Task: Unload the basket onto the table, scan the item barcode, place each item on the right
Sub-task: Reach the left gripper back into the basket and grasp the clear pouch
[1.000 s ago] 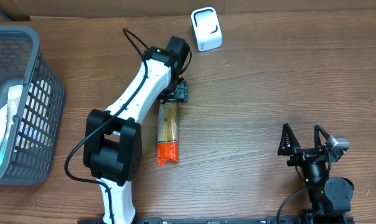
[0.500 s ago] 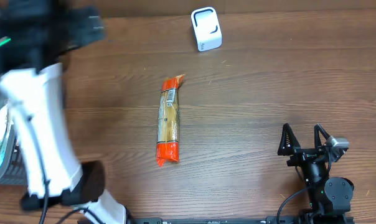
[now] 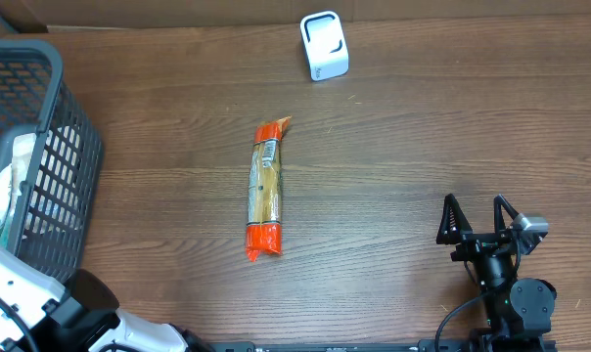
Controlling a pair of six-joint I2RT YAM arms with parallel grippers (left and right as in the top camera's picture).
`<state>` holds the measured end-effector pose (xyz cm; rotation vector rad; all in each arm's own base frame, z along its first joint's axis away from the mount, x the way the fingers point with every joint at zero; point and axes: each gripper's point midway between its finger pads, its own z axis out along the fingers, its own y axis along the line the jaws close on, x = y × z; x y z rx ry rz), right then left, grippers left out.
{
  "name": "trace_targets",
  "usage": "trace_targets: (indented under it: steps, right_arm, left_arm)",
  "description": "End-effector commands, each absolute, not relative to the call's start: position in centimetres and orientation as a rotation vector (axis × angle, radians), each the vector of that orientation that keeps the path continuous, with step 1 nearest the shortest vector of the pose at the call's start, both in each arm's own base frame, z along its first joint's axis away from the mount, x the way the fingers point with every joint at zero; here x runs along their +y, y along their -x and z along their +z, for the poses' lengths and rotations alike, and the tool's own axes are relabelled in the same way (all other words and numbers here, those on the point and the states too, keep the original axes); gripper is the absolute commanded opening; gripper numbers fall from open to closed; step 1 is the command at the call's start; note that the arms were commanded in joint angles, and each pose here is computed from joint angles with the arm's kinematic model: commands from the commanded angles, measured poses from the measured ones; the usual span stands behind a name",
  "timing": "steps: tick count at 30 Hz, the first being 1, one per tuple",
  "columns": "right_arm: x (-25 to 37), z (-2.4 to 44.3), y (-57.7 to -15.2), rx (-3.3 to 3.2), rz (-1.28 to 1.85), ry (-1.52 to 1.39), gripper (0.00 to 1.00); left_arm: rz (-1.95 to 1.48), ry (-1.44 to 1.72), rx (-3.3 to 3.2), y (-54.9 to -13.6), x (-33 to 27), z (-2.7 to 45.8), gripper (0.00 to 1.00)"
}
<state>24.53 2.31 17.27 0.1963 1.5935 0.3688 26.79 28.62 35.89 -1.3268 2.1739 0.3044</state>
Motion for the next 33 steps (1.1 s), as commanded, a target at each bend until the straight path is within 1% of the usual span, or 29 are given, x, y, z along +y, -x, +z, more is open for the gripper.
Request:
trace_targets:
  steps: [1,7,12,16,22,33]
  right_arm:
    - [2.4,17.1,-24.5,1.592,0.375,-0.193,1.00]
    - [2.4,17.1,-24.5,1.592,0.375,-0.193,1.00]
    - [2.4,17.1,-24.5,1.592,0.375,-0.193,1.00]
    - [2.4,17.1,-24.5,1.592,0.375,-0.193,1.00]
    - [2.4,17.1,-24.5,1.592,0.375,-0.193,1.00]
    - [2.4,17.1,-24.5,1.592,0.375,-0.193,1.00]
  left_arm:
    - [0.282,1.193,2.328,-28.1,28.9,32.7,0.99]
    - [0.274,1.047,2.451,-30.4,30.5,26.9,1.00]
    - [0.189,0.801,2.530,-32.7,30.1,22.5,1.00]
    - [0.220,0.683,2.548,-33.6,30.8,19.6,1.00]
    - [0.267,0.518,2.587,-34.0,31.1,16.0,1.00]
    - [0.284,0.399,2.612,-34.5,31.3,11.2,0.99]
